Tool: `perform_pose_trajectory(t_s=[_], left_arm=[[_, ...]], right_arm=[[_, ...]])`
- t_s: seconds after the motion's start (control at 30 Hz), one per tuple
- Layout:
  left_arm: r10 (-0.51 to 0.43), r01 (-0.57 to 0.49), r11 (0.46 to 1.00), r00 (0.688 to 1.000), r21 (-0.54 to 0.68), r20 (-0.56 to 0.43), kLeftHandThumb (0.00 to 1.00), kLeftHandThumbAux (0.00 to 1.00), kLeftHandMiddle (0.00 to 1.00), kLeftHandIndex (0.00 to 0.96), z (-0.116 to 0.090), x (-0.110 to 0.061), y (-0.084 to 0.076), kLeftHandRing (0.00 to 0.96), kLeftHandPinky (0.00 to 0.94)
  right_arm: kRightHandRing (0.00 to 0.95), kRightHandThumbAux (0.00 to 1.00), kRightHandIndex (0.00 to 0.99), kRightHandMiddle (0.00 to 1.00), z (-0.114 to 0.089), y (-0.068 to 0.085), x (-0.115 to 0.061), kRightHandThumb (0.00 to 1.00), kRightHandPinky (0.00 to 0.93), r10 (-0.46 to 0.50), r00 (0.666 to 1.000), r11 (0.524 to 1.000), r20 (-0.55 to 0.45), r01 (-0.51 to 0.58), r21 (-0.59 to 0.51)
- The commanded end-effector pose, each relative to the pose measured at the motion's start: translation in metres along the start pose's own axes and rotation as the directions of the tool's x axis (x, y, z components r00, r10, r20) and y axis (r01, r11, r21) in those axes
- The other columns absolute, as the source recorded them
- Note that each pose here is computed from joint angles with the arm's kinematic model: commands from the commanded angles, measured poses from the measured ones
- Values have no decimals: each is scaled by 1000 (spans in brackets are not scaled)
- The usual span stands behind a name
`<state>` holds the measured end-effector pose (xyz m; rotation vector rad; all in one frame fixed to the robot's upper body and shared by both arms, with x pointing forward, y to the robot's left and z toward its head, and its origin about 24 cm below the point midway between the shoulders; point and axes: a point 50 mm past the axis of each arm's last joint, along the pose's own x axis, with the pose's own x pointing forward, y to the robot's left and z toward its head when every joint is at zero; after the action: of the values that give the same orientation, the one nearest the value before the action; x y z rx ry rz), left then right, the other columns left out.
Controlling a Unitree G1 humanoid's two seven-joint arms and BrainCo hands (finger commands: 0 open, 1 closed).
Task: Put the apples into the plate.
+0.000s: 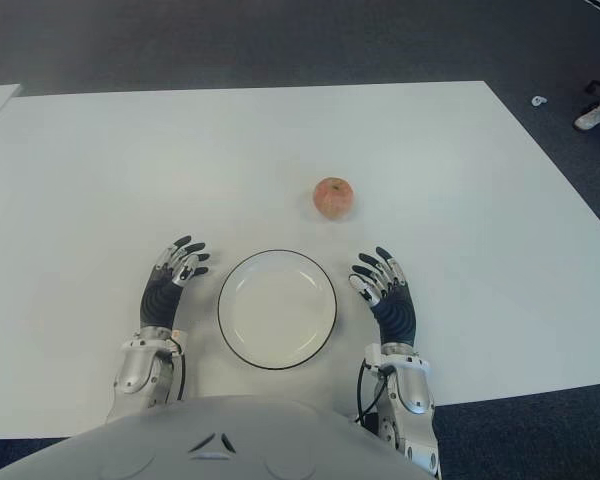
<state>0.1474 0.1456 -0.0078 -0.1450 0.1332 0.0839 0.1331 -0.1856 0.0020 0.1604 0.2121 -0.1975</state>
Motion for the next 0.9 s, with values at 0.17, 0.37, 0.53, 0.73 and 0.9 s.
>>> perform_pose_trajectory(t_s=[0.17, 0.37, 0.53, 0.73, 0.9], left_arm=[[3, -3, 1000, 1000, -13, -13, 358, 556, 267, 201, -3, -1, -7, 314, 351], [-4, 4, 1000, 1000, -20, -6, 355, 555, 264, 196, -3, 2, -9, 317, 354], [-10, 10, 1000, 1000, -20, 0, 350, 558, 263, 193, -3, 4, -10, 321, 358], [-14, 14, 1000, 1000, -20, 3, 345, 555, 259, 191, -4, 6, -13, 317, 352], [-13, 13, 1000, 1000, -22, 7, 343, 553, 259, 197, -5, 7, -15, 315, 355]], right_arm=[[261, 684, 130, 234, 22, -21, 11, 483, 278, -93, 972, 932, 216, 161, -326], [213, 621, 121, 198, 70, -21, 21, 460, 204, 46, 843, 629, 537, 393, -671], [153, 556, 103, 157, 86, -22, 37, 429, 106, 186, 768, 388, 613, 516, -764], [82, 465, 76, 112, 103, -16, 67, 422, 31, 308, 729, 174, 612, 589, -789], [31, 401, 47, 70, 113, -9, 81, 435, 7, 377, 738, 74, 560, 578, -812]])
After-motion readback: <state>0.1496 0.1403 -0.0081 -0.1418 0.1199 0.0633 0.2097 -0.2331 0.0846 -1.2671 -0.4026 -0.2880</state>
